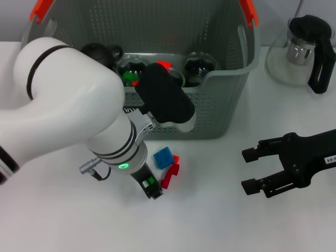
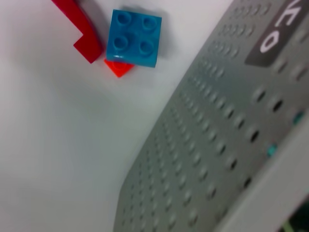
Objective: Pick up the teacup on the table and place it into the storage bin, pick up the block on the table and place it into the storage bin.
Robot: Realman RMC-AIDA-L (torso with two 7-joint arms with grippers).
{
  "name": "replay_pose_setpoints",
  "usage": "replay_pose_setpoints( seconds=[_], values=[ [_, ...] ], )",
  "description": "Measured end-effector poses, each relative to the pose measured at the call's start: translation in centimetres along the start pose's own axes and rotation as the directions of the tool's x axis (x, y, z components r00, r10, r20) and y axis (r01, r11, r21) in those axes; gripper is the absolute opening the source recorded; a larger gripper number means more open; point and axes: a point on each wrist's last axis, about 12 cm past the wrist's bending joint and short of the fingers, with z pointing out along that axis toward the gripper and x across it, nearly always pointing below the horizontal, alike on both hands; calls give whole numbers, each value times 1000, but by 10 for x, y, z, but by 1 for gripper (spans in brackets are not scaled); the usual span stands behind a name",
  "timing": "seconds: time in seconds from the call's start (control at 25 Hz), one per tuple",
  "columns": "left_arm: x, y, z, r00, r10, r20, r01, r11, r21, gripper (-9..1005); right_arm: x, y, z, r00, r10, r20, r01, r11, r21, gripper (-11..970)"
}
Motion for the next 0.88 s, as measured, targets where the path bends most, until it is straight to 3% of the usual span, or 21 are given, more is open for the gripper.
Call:
replay_pose_setpoints(
  seconds=[0.24, 0.6, 0.88],
  values=[
    [1, -1, 2, 1000, 4, -9, -4, 1000, 4, 520, 0, 0, 0, 1000, 0, 2, 0, 1000, 0, 926],
    [-1, 1, -4, 1000, 6, -11, -6, 1000, 3, 421, 3, 1, 1, 1000, 7, 4, -7, 1000, -1, 927],
    [4, 14, -34, 999, -30, 12, 30, 999, 11, 413, 5, 2, 0, 1000, 13, 6, -13, 1000, -3, 926]
  ],
)
